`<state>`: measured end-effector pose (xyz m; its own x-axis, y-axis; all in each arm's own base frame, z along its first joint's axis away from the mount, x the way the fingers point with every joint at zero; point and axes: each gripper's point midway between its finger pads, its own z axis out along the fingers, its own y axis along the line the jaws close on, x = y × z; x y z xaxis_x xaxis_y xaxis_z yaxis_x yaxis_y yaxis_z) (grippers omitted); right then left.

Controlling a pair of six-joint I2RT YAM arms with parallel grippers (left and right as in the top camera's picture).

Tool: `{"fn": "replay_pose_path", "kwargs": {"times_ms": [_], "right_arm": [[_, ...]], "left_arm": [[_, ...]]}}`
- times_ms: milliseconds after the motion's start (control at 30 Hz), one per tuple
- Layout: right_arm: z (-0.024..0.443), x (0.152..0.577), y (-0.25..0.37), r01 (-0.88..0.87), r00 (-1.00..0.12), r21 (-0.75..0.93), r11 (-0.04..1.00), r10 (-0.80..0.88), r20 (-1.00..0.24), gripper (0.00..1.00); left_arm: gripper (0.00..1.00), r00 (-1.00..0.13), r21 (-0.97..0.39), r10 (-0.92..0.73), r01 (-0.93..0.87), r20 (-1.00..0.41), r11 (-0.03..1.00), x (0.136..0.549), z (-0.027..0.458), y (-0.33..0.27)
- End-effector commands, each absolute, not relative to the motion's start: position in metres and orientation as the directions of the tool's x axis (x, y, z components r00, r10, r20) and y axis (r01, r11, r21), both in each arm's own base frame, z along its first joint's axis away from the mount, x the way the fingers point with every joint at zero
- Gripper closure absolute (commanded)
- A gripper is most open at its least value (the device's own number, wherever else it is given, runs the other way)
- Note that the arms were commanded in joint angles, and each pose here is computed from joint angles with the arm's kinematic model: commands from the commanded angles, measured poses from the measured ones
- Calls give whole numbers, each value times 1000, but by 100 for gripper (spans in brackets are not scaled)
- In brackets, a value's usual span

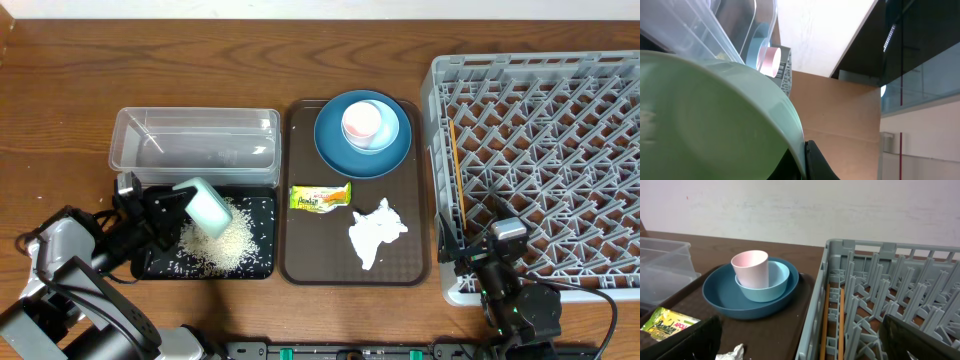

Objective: Sort waste into correct bins and load items into the dishwasher rack
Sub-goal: 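Tilt the bowl with the left gripper to pour rice onto black tray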

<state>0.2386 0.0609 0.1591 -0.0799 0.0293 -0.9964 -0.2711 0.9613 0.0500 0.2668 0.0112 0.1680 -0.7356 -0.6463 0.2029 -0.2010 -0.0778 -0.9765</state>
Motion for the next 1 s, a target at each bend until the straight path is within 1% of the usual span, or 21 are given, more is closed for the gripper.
{"fn": "replay_pose_path", "kwargs": {"times_ms": [0, 133, 267, 300, 367, 400, 533, 633, 667, 833, 967], "right_arm": [[157, 239, 60, -268, -81, 42, 963, 21, -996, 1], [157, 239, 61, -268, -81, 42, 963, 21, -996, 1], [157, 239, 61, -268, -81, 42, 963, 21, -996, 1], [157, 239, 61, -268, -81, 42, 963, 21, -996, 1], [157, 239, 60, -268, -81, 42, 963, 21, -996, 1], [157, 239, 60, -268, -81, 42, 963, 21, -996, 1], [157, 239, 61, -268, -81, 42, 963, 21, -997, 1], [157, 239, 60, -268, -81, 42, 963, 21, -997, 1], [157, 239, 61, -268, -81, 42, 963, 21, -996, 1], [157, 239, 60, -268, -81, 42, 963, 21, -997, 1], [157, 239, 61, -268, -81, 42, 963, 21, -996, 1]], "left_arm": [[94, -739, -986, -655, -152, 161, -71, 267, 173, 12], [94, -737, -983, -653, -163, 176, -81, 266, 174, 11], [94, -740, -992, -663, -117, 114, -40, 269, 172, 15], [94, -739, -991, -662, -127, 128, -49, 268, 173, 14], [94, -738, -978, -644, -182, 202, -98, 263, 177, 6], [94, -747, -979, -634, -182, 202, -96, 259, 180, 0], [94, -767, -995, -635, -99, 91, -23, 259, 182, -2], [94, -765, -988, -626, -144, 150, -61, 256, 185, -6], [94, -769, -988, -622, -142, 148, -59, 255, 186, -8], [94, -802, -984, -580, -180, 139, 13, 239, 186, -21], [93, -813, -992, -580, -115, 61, 56, 227, 210, -31]]}}
